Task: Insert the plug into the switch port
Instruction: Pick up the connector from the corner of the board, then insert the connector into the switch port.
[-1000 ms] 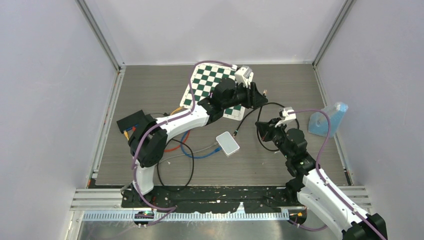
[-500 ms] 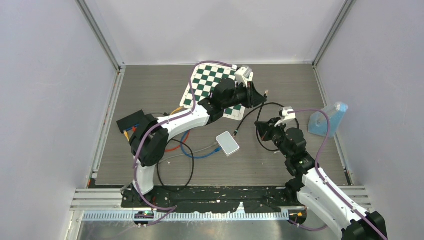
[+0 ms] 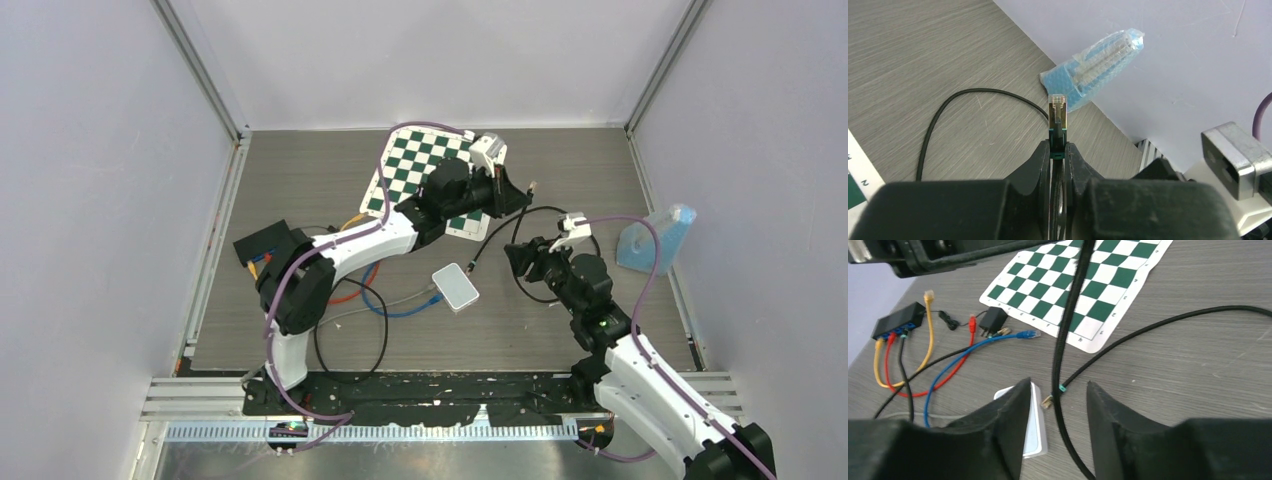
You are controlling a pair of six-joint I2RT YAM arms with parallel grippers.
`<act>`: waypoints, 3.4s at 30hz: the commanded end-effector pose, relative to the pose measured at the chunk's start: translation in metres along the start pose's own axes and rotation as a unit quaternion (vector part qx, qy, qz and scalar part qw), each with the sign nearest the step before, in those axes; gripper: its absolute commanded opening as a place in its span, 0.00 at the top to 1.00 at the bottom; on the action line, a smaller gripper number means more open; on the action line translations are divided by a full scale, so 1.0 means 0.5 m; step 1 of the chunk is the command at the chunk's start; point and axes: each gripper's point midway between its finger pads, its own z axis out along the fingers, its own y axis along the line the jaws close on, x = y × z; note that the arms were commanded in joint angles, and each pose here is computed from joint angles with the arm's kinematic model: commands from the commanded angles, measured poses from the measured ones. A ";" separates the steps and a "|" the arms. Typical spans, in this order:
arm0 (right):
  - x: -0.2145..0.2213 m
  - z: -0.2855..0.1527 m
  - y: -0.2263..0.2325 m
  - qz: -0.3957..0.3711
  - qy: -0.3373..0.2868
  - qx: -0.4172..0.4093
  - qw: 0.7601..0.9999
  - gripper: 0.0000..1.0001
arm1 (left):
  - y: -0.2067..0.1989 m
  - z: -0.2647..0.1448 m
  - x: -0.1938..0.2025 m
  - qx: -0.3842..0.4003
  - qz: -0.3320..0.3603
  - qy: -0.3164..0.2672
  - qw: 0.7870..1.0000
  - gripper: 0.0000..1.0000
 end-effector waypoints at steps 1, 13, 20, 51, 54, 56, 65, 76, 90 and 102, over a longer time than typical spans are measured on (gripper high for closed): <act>-0.108 -0.017 0.012 -0.006 -0.059 0.020 0.998 0.42 | -0.064 -0.064 -0.133 0.024 0.058 -0.077 0.995 1.00; -0.265 -0.093 0.015 0.004 -0.158 0.066 0.985 0.39 | -0.103 -0.379 -0.339 -0.069 0.189 -0.157 0.967 1.00; -0.248 -0.068 0.005 0.006 -0.138 0.079 0.987 0.38 | -0.152 -0.652 -0.452 -0.191 0.293 -0.222 0.910 1.00; 0.091 0.033 0.075 0.002 0.195 -0.096 0.976 0.38 | 0.108 -0.609 0.126 -0.250 0.240 0.212 0.914 1.00; 0.121 0.046 0.101 0.017 0.237 -0.148 0.960 0.37 | 0.099 -0.567 0.177 -0.212 0.203 0.215 0.932 1.00; 0.147 0.056 0.105 0.030 0.266 -0.161 0.950 0.37 | 0.108 -0.549 0.216 -0.205 0.203 0.232 0.929 1.00; 0.198 0.095 0.071 0.025 0.315 -0.134 0.939 0.45 | 0.124 -0.491 0.353 -0.183 0.222 0.309 0.907 1.00; 0.239 0.104 0.066 0.038 0.354 -0.159 0.921 0.43 | 0.174 -0.467 0.402 -0.210 0.239 0.312 0.895 1.00; 0.267 0.116 0.067 0.063 0.375 -0.169 0.909 0.45 | 0.179 -0.445 0.443 -0.201 0.261 0.297 0.896 1.00; 0.273 0.144 0.068 0.054 0.389 -0.184 0.901 0.45 | 0.167 -0.416 0.452 -0.172 0.260 0.297 0.902 1.00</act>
